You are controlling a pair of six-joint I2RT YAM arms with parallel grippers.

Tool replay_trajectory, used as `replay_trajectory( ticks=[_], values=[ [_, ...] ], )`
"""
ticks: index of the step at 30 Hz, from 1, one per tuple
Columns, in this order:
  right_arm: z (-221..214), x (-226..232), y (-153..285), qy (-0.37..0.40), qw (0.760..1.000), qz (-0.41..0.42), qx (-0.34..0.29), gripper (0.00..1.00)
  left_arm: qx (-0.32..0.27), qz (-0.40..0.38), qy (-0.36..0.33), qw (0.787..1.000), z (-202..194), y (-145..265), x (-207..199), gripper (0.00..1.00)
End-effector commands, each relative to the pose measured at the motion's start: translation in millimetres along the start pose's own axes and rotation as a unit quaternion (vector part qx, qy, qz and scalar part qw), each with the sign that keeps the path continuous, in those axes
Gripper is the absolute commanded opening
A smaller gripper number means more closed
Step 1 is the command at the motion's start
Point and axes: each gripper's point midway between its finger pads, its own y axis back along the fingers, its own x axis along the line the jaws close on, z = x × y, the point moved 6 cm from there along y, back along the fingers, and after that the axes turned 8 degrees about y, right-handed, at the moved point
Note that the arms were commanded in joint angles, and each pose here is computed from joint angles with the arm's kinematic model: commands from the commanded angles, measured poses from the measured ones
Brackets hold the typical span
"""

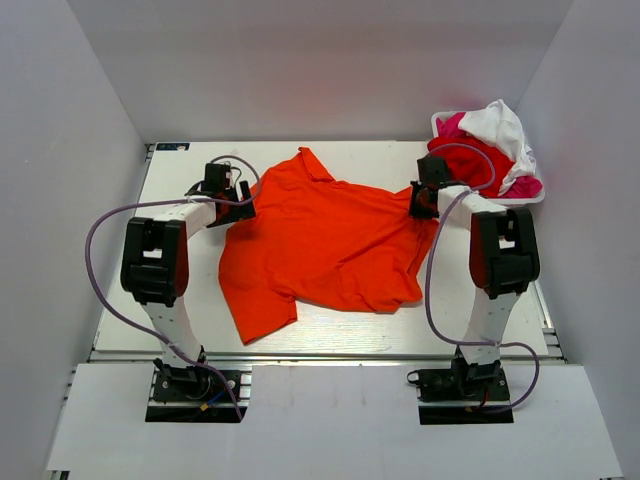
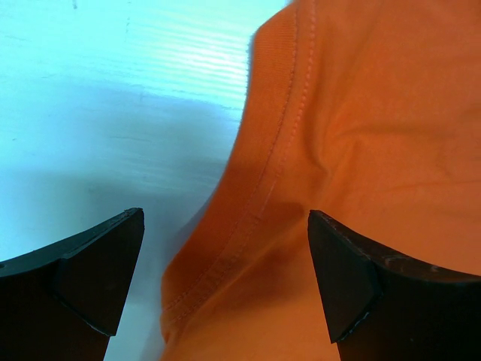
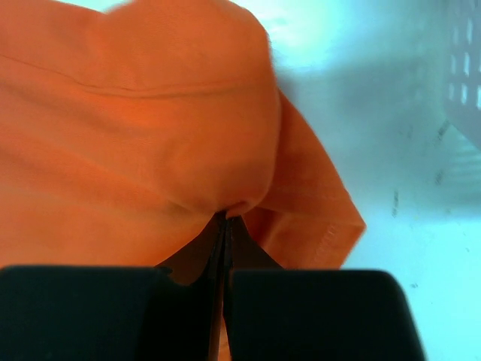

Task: Fold and stack the t-shirts
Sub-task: Flatten out the tshirt

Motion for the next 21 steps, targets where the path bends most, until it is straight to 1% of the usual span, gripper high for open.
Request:
replay_trajectory(
  ticks=[1,4,7,8,10,11,12,13,14,15,16,18,20,21],
  values=[
    [62,10,27,0.008,0.992,0.048,-0.119,0.00,-0.016,-0.036,-0.009,0.999,12,-2,-14,1.00],
    [65,11,38,0.006,0.989,0.064,-0.135,0.00,0.007,-0.026,-0.005,1.000,6,-18,-13,1.00],
    [66,15,40,0.017,0.987,0.077,-0.139,0.00,0.005,-0.035,-0.005,0.999,9,-23,-16,1.00],
    [67,14,40,0.019,0.987,0.080,-0.140,0.00,0.008,-0.043,-0.010,0.999,9,-22,-18,0.99],
    [72,17,43,0.029,0.985,0.089,-0.147,0.00,0.008,-0.053,-0.010,0.999,6,-27,-19,0.90],
    [75,19,45,0.028,0.983,0.097,-0.154,0.00,0.017,-0.063,-0.010,0.998,2,-29,-21,0.84],
    [77,19,47,0.029,0.982,0.097,-0.158,0.00,0.020,-0.070,-0.014,0.997,-1,-32,-26,0.66],
    [79,19,49,0.028,0.981,0.097,-0.163,0.00,0.023,-0.077,-0.018,0.997,-2,-32,-27,0.57],
    [81,24,52,0.031,0.978,0.119,-0.168,0.00,0.026,-0.093,-0.019,0.995,-2,-35,-31,0.47],
    [85,25,55,0.033,0.976,0.122,-0.176,0.00,0.030,-0.100,-0.019,0.994,-3,-34,-33,0.11],
    [87,26,58,0.038,0.974,0.128,-0.183,0.00,0.028,-0.111,-0.019,0.993,-2,-34,-36,0.00],
    [96,29,72,0.048,0.967,0.142,-0.206,0.00,0.027,-0.133,-0.026,0.990,1,-30,-41,0.00],
    [100,31,87,0.061,0.960,0.156,-0.224,0.00,-0.008,-0.148,-0.027,0.989,12,-19,-45,0.00],
    [103,28,101,0.064,0.956,0.158,-0.238,0.00,-0.043,-0.163,-0.028,0.985,27,3,-50,0.00]
  ],
)
